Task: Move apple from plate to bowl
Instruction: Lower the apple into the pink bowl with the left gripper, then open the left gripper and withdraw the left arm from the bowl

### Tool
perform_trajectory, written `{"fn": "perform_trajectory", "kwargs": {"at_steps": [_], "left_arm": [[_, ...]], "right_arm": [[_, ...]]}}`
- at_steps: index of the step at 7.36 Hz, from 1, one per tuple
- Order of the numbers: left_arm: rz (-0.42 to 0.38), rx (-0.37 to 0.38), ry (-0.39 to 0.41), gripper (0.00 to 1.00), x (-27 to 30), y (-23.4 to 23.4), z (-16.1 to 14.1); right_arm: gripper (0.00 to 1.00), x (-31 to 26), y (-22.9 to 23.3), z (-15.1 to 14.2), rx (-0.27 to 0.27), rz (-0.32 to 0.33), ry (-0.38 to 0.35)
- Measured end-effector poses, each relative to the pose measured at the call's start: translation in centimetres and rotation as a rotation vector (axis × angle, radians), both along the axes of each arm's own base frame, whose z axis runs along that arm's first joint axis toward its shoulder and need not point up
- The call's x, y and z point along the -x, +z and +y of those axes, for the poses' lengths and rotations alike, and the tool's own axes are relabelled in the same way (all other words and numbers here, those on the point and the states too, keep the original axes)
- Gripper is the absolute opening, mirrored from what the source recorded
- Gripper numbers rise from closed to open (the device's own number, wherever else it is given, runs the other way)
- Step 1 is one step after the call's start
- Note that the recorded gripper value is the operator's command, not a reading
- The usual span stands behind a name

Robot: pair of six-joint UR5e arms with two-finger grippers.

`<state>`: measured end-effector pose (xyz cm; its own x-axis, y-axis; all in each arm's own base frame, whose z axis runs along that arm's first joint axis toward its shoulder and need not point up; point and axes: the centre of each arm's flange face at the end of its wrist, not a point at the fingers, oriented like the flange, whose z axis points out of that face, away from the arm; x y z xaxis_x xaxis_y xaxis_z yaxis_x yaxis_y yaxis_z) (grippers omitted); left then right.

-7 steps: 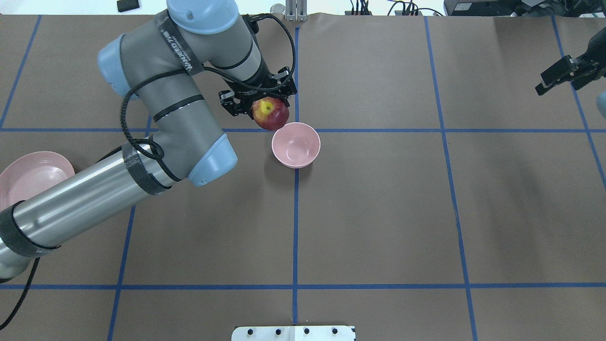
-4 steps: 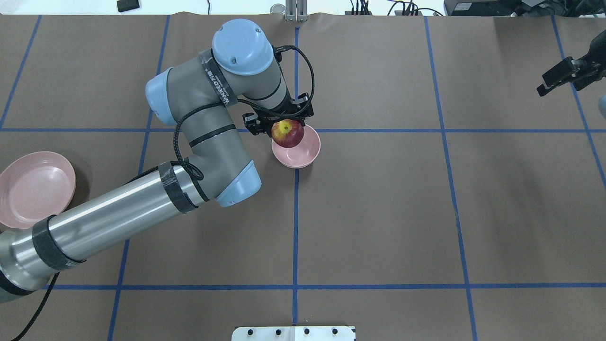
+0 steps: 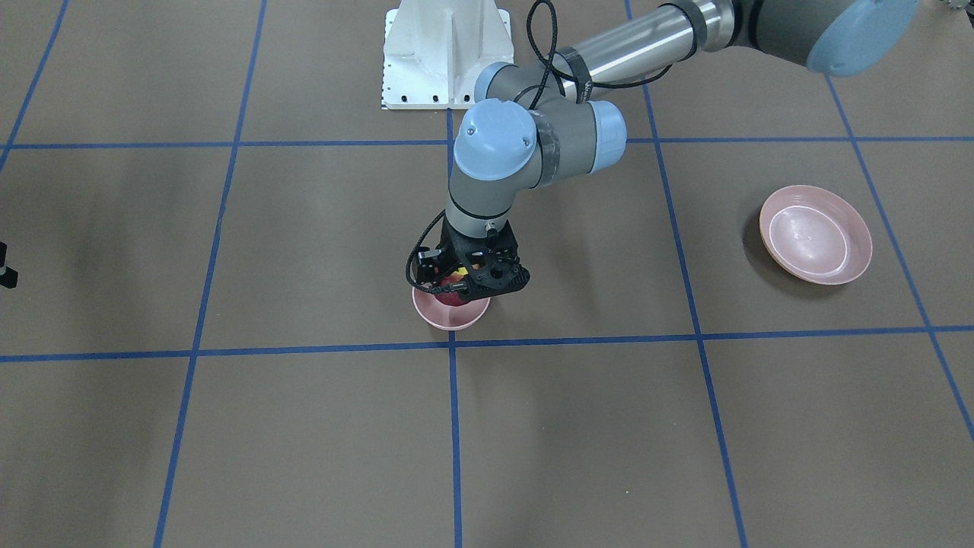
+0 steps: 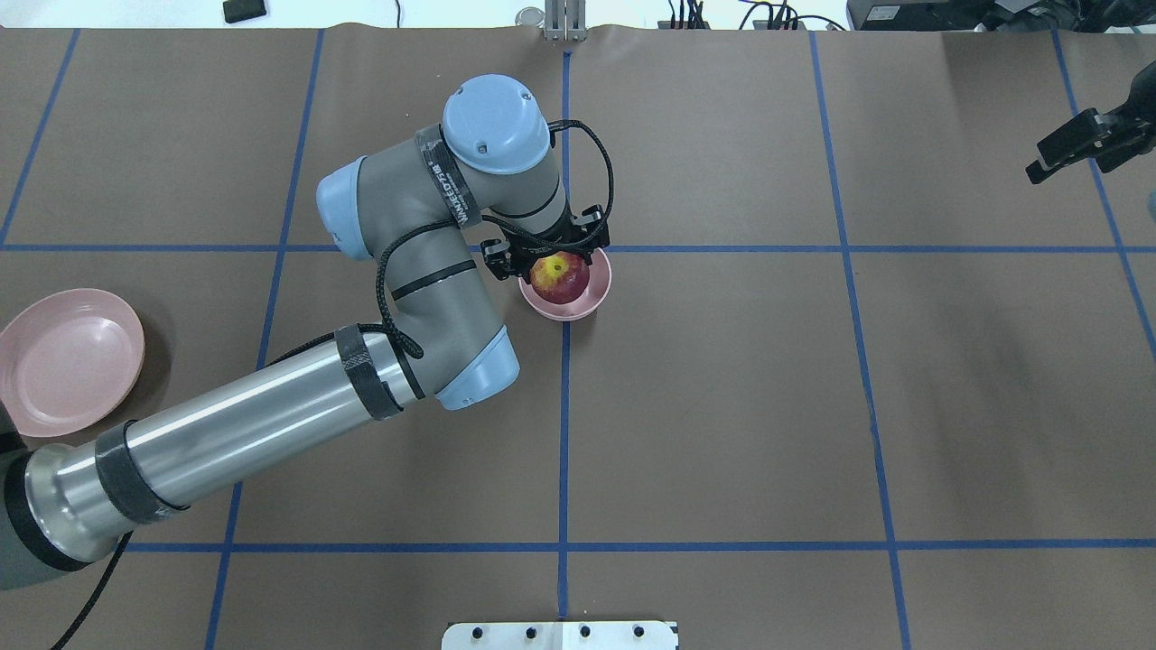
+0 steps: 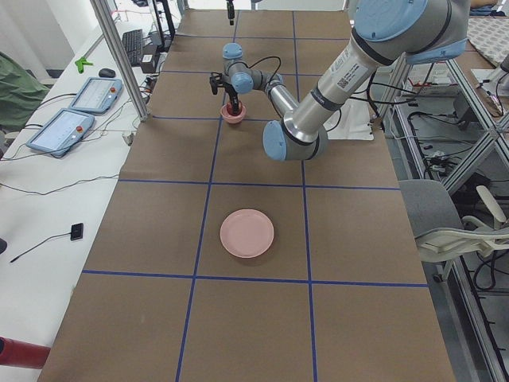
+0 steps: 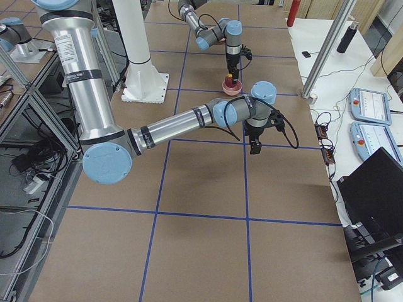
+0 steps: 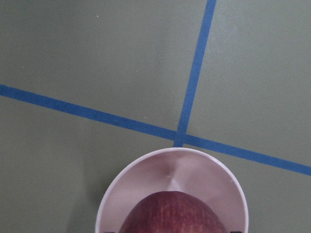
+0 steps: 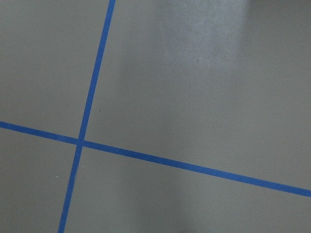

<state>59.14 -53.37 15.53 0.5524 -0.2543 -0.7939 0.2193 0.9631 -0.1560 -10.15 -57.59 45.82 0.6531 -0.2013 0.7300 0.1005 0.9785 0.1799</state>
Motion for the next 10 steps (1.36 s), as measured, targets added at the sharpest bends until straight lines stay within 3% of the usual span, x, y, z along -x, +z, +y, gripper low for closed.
{"fn": "perform_trajectory", "kwargs": {"at_steps": [1, 2, 3, 4, 8, 10], "left_arm": [[-0.006, 0.004, 0.001, 0.00, -0.4, 0.3, -0.2], [-0.008, 0.006, 0.001, 0.14, -0.7, 0.5, -0.4], [-0.008, 0.007, 0.001, 0.68, -1.0, 0.8, -0.6], [-0.007, 0.006, 0.000, 0.98, -1.1, 1.0, -0.7], [0.015, -0.019, -0.002, 0.98, 0.6, -0.9, 0.0], [-0.001, -0.032, -0.019, 0.98, 5.5, -2.6, 0.0]], "right_arm": [[1.00, 0.0, 0.2, 0.1, 0.007, 0.002, 0.000], [1.00, -0.1, 0.4, 0.2, 0.011, 0.003, 0.001], [1.00, -0.1, 0.4, 0.2, 0.013, 0.003, 0.001], [1.00, -0.1, 0.4, 0.3, 0.013, 0.004, 0.001], [1.00, -0.1, 0.3, 0.2, 0.012, 0.004, 0.002], [1.00, -0.2, 0.4, 0.1, 0.012, 0.005, 0.003]]}}
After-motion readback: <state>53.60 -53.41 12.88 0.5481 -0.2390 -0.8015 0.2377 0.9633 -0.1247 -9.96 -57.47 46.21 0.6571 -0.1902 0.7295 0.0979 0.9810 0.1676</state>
